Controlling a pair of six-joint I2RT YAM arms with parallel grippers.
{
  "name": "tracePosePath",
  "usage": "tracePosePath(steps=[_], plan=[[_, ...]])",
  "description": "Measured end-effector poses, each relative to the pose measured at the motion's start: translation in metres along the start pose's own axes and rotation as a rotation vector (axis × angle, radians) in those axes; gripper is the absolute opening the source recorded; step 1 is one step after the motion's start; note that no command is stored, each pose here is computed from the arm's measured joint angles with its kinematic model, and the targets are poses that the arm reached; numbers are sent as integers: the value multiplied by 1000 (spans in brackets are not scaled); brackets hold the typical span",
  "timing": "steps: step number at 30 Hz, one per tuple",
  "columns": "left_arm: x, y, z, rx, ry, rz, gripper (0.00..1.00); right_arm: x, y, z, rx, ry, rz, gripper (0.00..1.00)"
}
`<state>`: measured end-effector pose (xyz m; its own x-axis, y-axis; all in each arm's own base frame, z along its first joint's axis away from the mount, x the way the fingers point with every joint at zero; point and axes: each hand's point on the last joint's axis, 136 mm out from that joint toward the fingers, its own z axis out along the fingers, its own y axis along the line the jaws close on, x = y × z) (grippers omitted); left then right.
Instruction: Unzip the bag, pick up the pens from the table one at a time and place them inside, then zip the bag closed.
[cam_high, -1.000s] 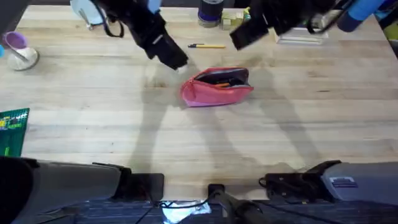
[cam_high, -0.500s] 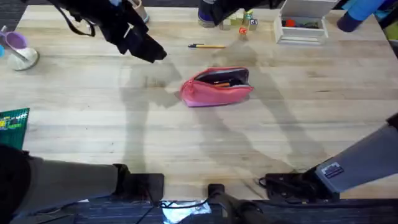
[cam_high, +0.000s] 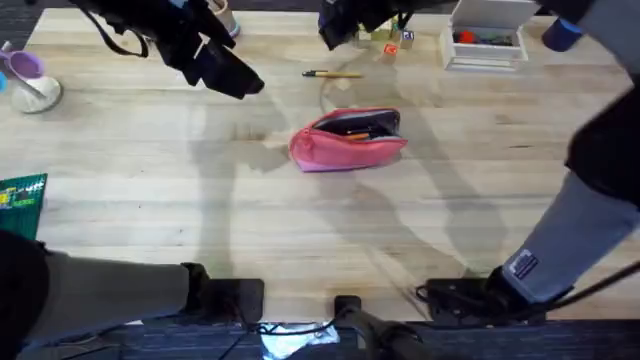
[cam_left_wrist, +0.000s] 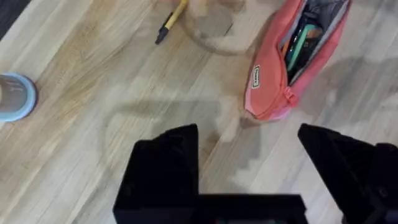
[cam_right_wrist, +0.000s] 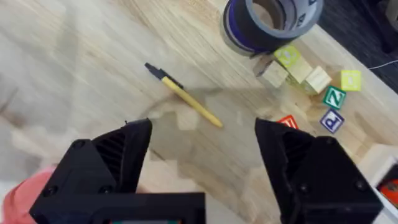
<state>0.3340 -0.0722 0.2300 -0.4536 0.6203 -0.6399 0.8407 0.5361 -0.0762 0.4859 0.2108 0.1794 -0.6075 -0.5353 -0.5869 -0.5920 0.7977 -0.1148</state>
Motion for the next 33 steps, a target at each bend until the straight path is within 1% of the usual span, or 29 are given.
tracePosePath(steps=[2, 6, 10, 15, 19, 27, 31, 33], plan=[[1, -2, 0, 7, 5, -7, 995, 4, -1, 13, -2, 12, 1, 995], [5, -8, 0, 29, 20, -26, 995, 20, -3, 37, -11, 66, 10, 995], [6, -9, 0, 34, 24, -30, 995, 35, -4, 61, -18, 110, 18, 995], [6, -9, 0, 34, 24, -31, 995, 43, -5, 87, -19, 121, 19, 995], [6, -9, 0, 34, 24, -30, 995, 50, -1, 99, -40, 135, 22, 995], [6, -9, 0, 34, 24, -31, 995, 52, 4, 111, -68, 127, -2, 995], [6, -9, 0, 34, 24, -31, 995, 61, 7, 124, -84, 149, -4, 995], [6, -9, 0, 34, 24, -31, 995, 59, 7, 125, -89, 143, -2, 995]])
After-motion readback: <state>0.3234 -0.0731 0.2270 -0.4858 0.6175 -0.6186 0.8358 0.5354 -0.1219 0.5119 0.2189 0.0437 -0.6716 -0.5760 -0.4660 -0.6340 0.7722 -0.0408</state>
